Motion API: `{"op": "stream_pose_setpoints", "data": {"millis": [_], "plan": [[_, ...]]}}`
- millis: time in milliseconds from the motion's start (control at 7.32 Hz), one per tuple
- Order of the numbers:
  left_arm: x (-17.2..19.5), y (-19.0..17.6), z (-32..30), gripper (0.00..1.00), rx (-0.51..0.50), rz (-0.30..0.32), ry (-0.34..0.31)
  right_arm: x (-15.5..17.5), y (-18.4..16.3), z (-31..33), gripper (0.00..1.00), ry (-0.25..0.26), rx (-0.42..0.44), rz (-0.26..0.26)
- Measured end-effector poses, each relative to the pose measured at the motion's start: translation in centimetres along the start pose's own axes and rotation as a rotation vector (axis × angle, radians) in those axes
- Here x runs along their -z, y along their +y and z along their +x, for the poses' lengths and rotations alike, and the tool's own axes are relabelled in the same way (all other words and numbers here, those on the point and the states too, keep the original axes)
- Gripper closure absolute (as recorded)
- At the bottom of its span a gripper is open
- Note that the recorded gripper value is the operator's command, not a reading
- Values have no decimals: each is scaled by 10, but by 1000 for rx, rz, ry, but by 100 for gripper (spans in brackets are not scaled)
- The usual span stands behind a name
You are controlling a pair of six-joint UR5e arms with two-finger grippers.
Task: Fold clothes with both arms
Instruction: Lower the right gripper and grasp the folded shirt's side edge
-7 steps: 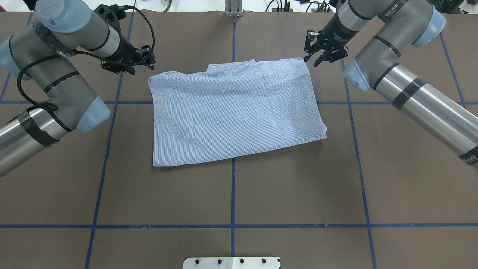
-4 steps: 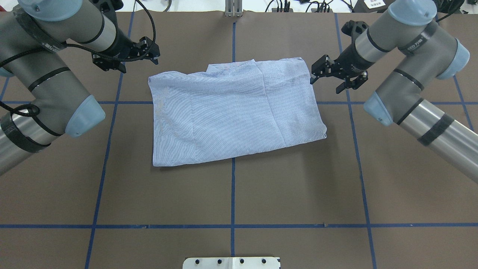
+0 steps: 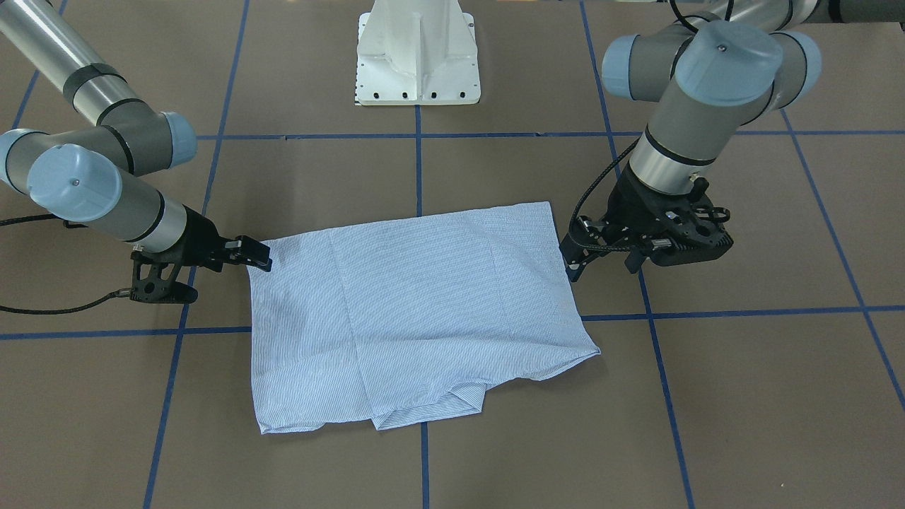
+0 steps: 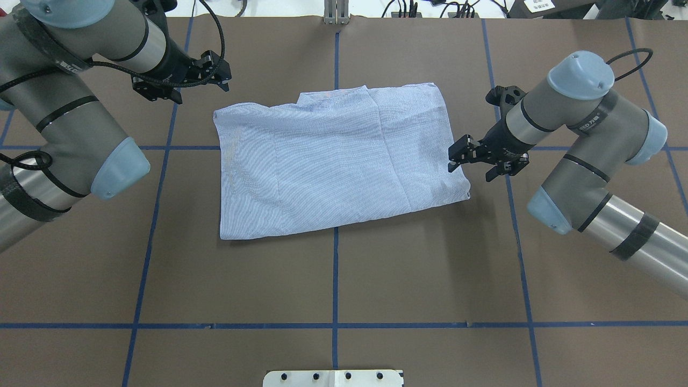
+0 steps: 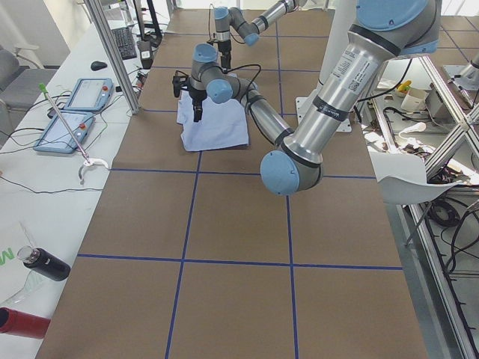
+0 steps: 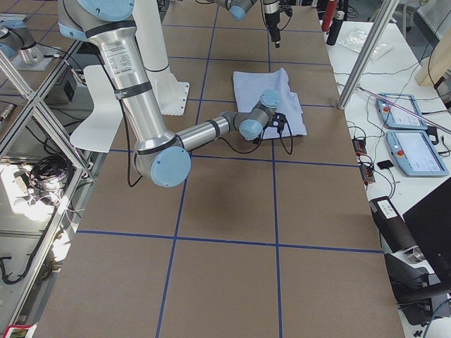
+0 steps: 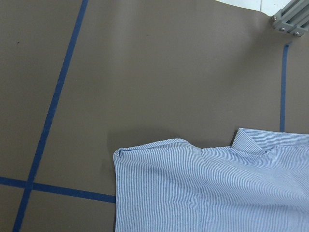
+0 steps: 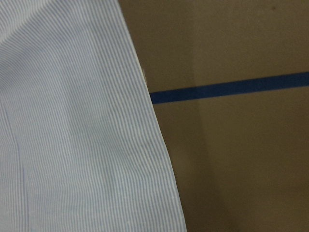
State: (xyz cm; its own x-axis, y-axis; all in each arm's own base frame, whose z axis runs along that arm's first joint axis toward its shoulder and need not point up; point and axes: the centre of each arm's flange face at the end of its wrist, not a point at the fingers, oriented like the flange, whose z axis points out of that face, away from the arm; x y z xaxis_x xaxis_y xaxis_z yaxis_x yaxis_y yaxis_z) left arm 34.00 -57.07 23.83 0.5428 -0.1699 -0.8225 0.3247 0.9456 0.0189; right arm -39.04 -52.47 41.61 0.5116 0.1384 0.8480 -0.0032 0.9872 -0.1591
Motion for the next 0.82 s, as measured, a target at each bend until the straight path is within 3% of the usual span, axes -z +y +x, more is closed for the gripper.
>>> {"op": "stream_pose_setpoints", "data": {"millis": [273,547,820], "plan": [[0,0,0,0,-1,1,-1,-8,8,1,18,7,-5,-12],[1,-1,-2,0,1,3,-2,-19,24,-14,49,4,-36,-31],[2,-3,-2,0,3,6,-2,-23,30,-18,48,4,-53,-30]]}}
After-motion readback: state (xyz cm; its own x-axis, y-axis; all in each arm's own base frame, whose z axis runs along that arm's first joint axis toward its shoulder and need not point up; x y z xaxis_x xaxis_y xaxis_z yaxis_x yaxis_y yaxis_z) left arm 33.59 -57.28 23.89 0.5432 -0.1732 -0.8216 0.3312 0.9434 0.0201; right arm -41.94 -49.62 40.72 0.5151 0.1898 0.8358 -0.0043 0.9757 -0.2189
